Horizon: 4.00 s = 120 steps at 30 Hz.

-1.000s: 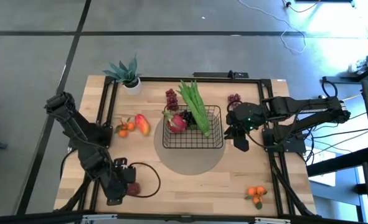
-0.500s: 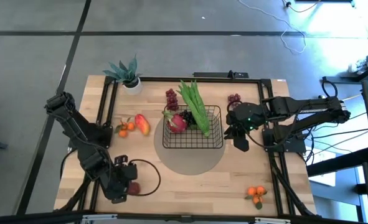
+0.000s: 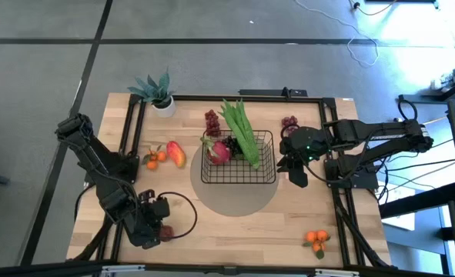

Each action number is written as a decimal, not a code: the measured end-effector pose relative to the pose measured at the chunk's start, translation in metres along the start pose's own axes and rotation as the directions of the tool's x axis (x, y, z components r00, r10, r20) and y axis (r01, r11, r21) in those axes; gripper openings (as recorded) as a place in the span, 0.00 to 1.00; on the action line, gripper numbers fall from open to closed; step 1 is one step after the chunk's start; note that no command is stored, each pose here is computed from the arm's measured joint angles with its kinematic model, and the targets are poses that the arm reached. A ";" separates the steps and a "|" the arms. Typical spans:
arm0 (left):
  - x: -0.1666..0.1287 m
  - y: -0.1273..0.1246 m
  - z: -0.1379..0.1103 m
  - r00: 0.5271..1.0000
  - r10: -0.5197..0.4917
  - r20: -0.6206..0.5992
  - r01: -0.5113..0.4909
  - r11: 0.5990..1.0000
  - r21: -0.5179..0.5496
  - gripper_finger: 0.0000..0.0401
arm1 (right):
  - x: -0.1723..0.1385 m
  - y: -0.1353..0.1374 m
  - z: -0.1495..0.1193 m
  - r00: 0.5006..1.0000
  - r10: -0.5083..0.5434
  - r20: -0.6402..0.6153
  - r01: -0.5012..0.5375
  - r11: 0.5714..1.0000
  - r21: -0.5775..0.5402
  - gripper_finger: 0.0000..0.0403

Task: Build produce basket
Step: Put the red apple into the black wire basket

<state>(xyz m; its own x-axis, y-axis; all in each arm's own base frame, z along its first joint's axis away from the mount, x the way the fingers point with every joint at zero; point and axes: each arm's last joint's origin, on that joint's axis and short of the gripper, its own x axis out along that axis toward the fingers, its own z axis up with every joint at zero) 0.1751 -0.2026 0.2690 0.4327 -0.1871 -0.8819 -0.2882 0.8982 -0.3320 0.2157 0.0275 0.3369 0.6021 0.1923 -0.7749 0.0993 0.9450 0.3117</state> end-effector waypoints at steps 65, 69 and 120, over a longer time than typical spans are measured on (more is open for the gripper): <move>0.066 -0.014 -0.037 1.000 0.014 -0.003 -0.014 0.996 0.089 0.80 | 0.000 0.000 0.000 1.000 0.000 0.001 0.000 1.000 -0.001 0.21; 0.074 -0.007 -0.041 1.000 0.014 0.002 -0.014 0.996 0.091 0.80 | 0.000 0.000 0.000 1.000 0.000 0.001 0.000 1.000 -0.002 0.21; 0.060 -0.001 0.002 0.995 -0.067 0.068 0.072 0.994 -0.086 0.55 | 0.000 0.000 0.000 1.000 0.000 0.002 0.000 1.000 -0.002 0.21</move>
<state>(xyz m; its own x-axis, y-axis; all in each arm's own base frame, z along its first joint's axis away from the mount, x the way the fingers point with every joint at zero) 0.2030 -0.2133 0.2173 0.5080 -0.2190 -0.8331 -0.3285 0.8448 -0.4224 0.2158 0.0274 0.3370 0.6038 0.1919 -0.7737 0.0979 0.9454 0.3108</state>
